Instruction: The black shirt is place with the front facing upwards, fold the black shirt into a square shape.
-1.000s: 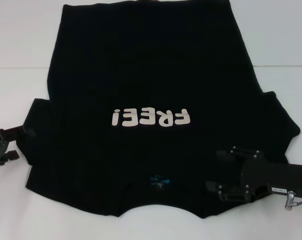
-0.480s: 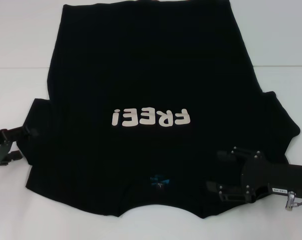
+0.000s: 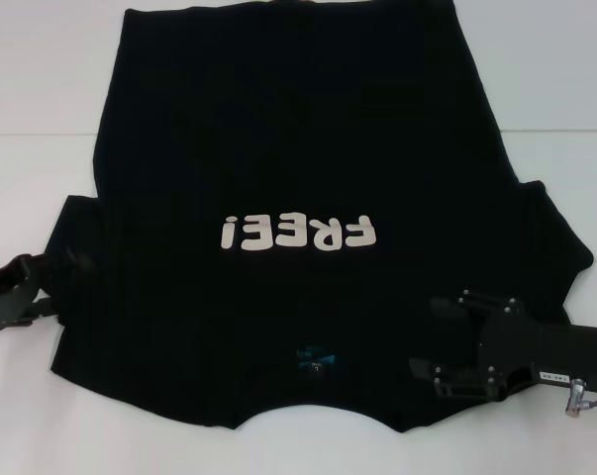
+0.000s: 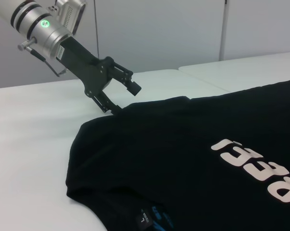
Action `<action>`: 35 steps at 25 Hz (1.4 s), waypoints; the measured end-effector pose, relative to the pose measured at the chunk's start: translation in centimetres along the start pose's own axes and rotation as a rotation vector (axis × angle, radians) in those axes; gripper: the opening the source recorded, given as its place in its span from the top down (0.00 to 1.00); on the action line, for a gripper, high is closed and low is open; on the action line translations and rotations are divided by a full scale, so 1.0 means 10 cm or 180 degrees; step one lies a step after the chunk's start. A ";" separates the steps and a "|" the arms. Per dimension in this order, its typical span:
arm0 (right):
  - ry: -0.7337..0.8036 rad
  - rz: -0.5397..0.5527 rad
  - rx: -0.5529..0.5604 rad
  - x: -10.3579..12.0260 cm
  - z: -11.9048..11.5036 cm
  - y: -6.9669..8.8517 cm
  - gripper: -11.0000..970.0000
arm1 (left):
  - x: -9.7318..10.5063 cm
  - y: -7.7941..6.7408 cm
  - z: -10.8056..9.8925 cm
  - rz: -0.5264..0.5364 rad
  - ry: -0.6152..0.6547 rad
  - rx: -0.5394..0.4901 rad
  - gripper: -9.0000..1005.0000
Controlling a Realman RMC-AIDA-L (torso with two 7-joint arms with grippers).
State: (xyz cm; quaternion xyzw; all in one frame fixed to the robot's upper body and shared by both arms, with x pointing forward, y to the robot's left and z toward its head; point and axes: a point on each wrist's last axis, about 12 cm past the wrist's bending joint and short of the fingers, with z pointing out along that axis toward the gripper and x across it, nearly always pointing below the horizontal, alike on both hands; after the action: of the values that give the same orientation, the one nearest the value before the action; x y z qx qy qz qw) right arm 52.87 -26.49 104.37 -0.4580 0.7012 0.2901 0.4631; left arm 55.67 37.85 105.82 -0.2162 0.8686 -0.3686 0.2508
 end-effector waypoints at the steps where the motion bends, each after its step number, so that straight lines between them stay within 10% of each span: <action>1: -0.0001 0.0000 -0.0001 0.00 0.00 0.00 0.11 | 0.00 -0.01 0.01 0.0008 0.0000 0.0004 0.06; 35: -0.0002 -0.0004 0.0001 0.00 0.01 0.00 0.11 | -0.03 -0.05 0.10 0.0133 -0.0186 -0.0005 0.06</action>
State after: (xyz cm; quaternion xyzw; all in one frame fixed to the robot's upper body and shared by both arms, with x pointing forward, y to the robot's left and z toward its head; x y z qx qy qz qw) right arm 52.90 -26.42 104.38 -0.4583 0.7008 0.2898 0.4635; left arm 56.56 37.18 105.66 -0.2089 0.8655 -0.3562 0.2835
